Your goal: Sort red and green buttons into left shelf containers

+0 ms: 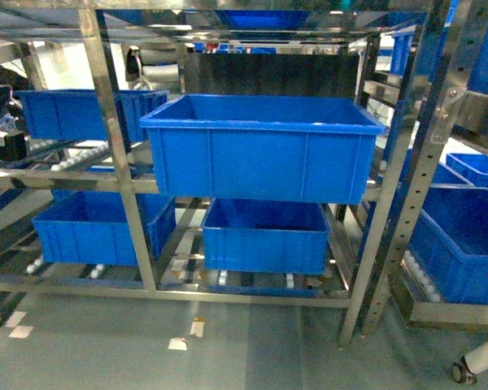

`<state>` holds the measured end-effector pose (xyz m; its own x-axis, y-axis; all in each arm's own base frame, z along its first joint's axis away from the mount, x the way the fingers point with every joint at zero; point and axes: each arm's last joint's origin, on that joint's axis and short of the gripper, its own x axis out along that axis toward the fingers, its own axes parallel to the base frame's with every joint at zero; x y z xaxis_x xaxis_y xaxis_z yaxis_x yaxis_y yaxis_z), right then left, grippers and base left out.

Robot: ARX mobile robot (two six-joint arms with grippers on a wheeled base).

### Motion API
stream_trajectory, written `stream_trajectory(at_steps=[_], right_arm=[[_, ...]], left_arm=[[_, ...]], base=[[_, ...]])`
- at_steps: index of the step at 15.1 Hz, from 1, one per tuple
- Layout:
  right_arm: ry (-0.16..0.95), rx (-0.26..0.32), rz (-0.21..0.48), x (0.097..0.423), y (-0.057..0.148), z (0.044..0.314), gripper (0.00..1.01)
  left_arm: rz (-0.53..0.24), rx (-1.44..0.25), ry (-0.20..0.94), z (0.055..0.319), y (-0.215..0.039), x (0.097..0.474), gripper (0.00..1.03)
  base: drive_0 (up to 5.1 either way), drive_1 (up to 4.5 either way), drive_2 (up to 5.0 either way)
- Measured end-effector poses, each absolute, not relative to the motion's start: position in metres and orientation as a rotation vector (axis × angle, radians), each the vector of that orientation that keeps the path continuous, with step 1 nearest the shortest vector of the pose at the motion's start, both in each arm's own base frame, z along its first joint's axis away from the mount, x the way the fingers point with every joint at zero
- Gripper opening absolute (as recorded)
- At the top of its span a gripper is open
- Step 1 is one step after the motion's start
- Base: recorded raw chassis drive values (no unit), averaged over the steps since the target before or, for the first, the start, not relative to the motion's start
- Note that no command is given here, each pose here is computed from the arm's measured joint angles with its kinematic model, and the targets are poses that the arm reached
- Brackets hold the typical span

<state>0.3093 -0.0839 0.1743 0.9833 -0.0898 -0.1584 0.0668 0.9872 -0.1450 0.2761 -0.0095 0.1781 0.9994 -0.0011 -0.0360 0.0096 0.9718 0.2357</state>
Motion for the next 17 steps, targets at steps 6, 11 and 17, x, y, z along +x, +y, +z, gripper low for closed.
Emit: stream_trajectory(at_steps=[6,11,17], right_arm=[[0.166,-0.140,-0.080,0.3092,-0.0841,0.1742,0.30],[0.172,-0.138,-0.079,0.3091,-0.0840,0.1734,0.30],[0.173,-0.138,-0.079,0.3089,-0.0840,0.1732,0.30]], left_arm=[[-0.006,0.238,0.037,0.1780,-0.0095,0.2761,0.24],[-0.006,0.238,0.038,0.1779,-0.0095,0.2761,0.24],[-0.006,0.238,0.039,0.1776,-0.0095,0.2761,0.24]], base=[[0.1,4.24,-4.0],[0.0,4.16,-4.1],[0.1,3.84,-3.7]])
